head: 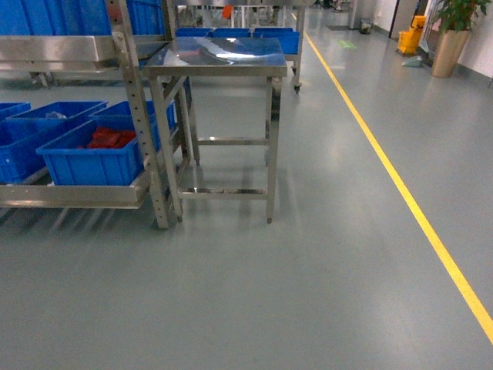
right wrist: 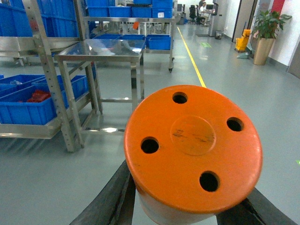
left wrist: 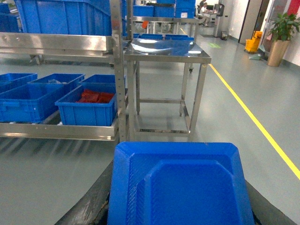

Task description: Sort blue parts and orange caps into right shelf containers

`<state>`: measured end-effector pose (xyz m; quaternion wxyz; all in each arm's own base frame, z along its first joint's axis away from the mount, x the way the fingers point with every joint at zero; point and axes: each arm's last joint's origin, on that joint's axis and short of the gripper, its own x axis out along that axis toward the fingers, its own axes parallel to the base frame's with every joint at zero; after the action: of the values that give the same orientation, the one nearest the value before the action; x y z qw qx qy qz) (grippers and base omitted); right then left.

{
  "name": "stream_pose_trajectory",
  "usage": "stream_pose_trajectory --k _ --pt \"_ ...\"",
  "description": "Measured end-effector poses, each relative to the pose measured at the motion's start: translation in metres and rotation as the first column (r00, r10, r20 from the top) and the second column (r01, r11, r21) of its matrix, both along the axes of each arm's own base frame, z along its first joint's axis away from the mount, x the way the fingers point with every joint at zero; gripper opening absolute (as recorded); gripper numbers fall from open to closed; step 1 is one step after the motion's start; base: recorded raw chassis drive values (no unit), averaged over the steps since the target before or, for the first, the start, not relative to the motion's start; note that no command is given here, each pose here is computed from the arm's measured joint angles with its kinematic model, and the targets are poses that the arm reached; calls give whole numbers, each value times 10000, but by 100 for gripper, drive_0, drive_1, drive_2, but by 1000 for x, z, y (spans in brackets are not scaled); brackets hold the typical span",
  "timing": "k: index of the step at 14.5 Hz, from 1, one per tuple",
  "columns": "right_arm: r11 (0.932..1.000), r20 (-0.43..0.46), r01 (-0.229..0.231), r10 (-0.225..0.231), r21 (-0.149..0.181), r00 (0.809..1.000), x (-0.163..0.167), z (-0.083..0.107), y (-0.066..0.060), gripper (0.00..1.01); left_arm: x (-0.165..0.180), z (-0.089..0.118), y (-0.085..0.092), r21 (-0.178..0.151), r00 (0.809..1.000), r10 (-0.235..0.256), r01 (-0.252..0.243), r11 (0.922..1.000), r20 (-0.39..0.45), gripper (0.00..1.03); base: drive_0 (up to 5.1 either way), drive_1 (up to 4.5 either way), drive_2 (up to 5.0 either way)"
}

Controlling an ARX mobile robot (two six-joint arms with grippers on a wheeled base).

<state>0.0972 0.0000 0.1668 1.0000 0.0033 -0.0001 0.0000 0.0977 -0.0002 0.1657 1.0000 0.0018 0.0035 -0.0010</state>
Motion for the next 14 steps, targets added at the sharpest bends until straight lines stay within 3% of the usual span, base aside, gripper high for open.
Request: stream_pose_trajectory --k 14 --pt "10000 19 -4 4 0 10000 0 0 0 41 0 0 0 0 10000 11 -11 10000 -4 43 4 427 -419"
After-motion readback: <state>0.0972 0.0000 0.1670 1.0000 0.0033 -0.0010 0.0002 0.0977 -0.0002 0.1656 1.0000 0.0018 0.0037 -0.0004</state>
